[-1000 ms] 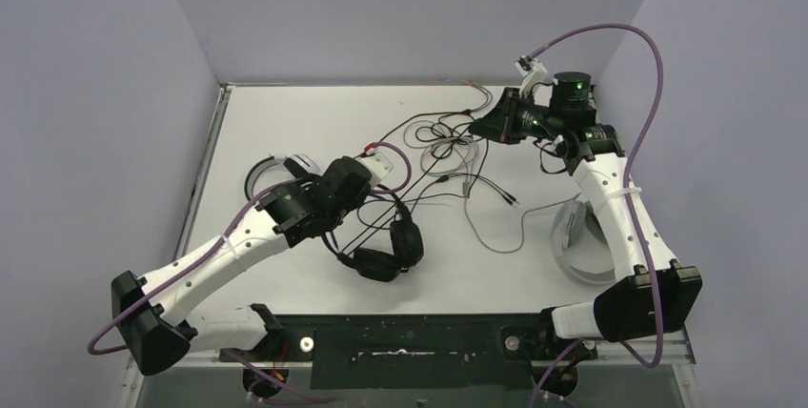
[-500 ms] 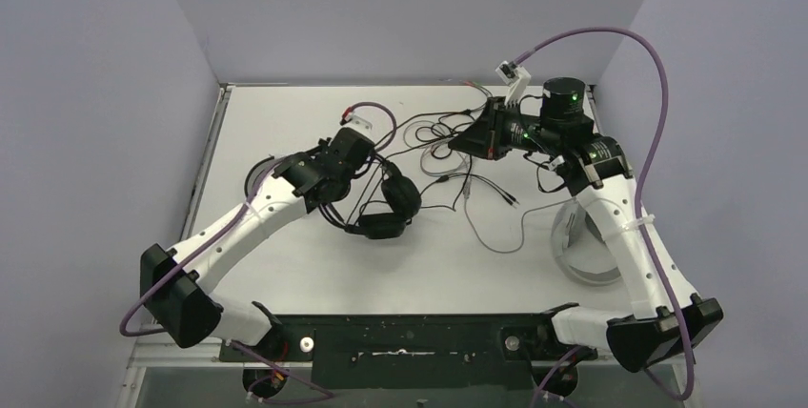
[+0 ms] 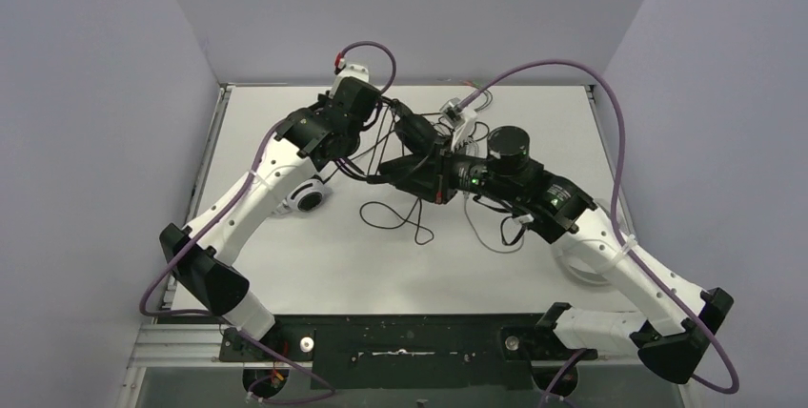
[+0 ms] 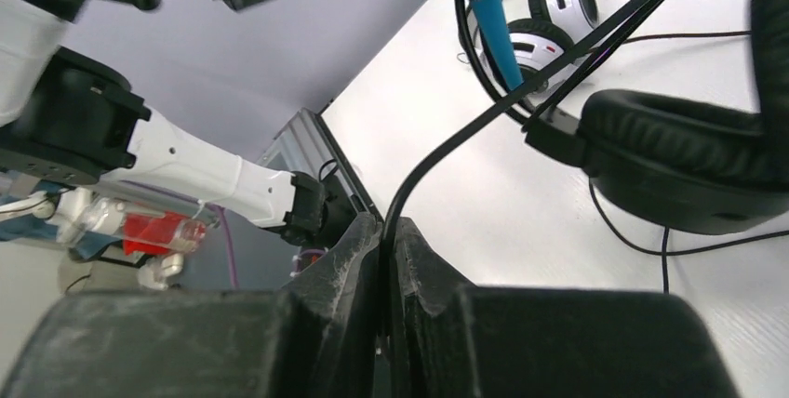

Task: Wrap the headphones
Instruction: Wrap the headphones cable around the headphones.

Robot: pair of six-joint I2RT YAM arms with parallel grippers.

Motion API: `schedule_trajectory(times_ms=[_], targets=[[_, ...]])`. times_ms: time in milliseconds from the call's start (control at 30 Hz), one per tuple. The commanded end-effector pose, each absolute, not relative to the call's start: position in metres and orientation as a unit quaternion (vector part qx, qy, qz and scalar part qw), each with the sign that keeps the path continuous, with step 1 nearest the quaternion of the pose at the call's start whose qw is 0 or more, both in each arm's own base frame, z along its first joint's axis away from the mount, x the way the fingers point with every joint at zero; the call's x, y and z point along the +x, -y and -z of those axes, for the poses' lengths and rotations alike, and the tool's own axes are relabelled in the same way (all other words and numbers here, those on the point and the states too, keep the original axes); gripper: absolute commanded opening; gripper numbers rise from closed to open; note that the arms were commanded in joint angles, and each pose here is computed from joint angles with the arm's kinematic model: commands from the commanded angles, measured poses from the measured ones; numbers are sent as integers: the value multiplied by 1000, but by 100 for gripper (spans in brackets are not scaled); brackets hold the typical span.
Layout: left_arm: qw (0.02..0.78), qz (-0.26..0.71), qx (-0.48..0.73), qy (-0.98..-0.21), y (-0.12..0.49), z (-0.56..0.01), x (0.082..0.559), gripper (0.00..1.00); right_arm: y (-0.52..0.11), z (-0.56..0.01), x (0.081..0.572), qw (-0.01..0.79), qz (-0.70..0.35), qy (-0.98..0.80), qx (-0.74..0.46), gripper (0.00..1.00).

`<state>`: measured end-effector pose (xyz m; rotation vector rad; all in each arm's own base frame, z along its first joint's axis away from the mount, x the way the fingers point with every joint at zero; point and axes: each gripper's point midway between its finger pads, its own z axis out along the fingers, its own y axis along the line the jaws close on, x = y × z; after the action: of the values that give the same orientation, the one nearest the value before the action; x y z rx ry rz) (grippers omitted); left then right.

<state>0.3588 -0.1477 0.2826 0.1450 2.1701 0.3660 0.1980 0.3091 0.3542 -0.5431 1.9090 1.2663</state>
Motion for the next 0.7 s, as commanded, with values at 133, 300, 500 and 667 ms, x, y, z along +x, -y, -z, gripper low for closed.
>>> schedule_trajectory(times_ms=[133, 300, 500, 667], targets=[[530, -44, -30, -846, 165, -356, 379, 0, -343, -340, 190, 460, -457, -728, -223, 0], [536, -14, -40, -843, 165, -369, 369, 0, -355, -292, 191, 491, -399, -732, -251, 0], [534, 41, -52, -843, 165, -380, 349, 0, -364, -259, 195, 531, -366, -719, -258, 3], [541, 86, -71, -834, 162, -397, 335, 0, -362, -244, 204, 562, -349, -715, -227, 5]])
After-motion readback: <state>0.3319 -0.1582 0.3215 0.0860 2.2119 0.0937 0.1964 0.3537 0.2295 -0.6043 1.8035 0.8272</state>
